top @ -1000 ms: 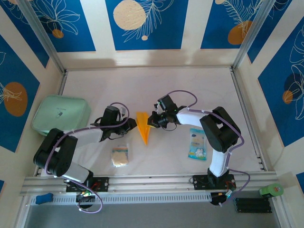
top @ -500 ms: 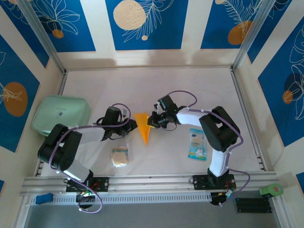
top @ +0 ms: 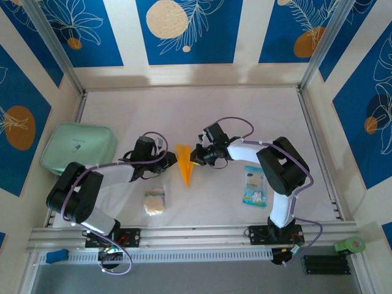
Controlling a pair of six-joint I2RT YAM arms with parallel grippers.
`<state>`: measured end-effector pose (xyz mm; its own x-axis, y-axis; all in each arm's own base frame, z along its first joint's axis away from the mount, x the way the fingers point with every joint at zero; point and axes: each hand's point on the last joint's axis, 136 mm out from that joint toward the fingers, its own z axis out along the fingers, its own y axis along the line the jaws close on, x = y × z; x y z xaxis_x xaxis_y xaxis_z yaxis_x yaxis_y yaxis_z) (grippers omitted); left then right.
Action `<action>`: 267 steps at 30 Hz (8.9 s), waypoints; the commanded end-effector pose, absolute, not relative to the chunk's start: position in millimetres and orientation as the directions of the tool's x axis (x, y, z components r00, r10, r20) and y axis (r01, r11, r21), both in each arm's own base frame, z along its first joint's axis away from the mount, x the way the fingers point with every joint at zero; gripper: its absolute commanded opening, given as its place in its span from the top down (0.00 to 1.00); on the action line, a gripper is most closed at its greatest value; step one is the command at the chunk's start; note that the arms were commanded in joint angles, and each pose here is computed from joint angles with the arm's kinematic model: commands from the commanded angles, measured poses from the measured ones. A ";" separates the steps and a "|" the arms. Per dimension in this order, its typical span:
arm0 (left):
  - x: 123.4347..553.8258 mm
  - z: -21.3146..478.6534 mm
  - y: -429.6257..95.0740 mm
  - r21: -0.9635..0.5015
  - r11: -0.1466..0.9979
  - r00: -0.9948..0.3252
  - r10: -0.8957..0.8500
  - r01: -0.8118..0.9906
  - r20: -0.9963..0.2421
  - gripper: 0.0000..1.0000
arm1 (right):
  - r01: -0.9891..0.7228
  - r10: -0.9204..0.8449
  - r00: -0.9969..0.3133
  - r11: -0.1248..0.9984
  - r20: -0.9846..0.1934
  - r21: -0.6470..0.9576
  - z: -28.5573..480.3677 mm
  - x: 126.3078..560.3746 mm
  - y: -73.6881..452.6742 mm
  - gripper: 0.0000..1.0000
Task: Fold a paper plane with a square sheet of paper (pick it up from the middle)
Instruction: Turn over the paper at the center of the table, then move the paper to the top-center of the table.
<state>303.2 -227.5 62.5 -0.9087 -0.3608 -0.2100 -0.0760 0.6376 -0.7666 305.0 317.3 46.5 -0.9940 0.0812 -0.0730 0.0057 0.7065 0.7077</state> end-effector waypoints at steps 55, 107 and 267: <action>308.7 45.9 -203.1 -0.721 0.667 -0.849 -0.478 -0.185 -0.224 1.00 | 0.033 0.101 -0.994 0.680 -0.049 0.732 39.5 317.8 287.2 1.00; 253.4 54.4 -276.8 -0.705 0.709 -0.971 -0.166 0.006 -0.175 0.69 | 0.034 0.067 -0.998 0.708 -0.020 0.706 27.7 309.1 296.2 1.00; 445.6 1.1 -268.9 -0.036 0.999 -0.959 0.026 0.038 -0.283 0.72 | 0.038 0.304 -0.862 0.837 -0.405 0.546 94.7 317.9 161.8 0.35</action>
